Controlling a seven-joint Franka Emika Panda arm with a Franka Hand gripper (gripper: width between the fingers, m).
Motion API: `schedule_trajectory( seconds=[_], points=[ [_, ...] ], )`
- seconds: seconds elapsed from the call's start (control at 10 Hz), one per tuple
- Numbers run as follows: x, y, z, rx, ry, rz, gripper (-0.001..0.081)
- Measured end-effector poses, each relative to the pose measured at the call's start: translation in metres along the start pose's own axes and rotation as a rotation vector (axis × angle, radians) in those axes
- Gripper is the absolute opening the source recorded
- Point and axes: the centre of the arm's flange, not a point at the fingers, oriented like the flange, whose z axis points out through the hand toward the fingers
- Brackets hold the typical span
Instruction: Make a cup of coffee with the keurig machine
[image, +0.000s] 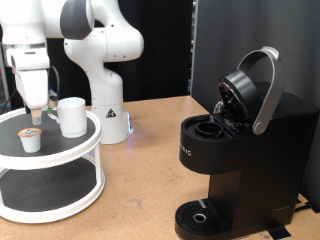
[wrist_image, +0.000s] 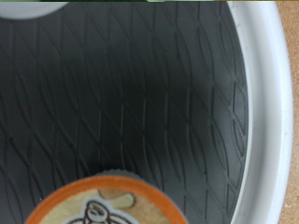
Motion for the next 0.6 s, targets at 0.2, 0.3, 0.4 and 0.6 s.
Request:
schedule_trajectory(
  seconds=[0.2,0.3,0.4,0.6],
  points=[
    [-0.0039,0.0023,0.0046,0.004,-0.005,0.011,0.0805],
    [-0.0046,0.0043,0.0055,0.007,-0.009,0.014,0.0805],
    [-0.0051,0.0058,0.0066,0.01,-0.014,0.015,0.0805],
    [-0.005,0.0076,0.0124,0.012,-0.025,0.012,0.0805]
  ],
)
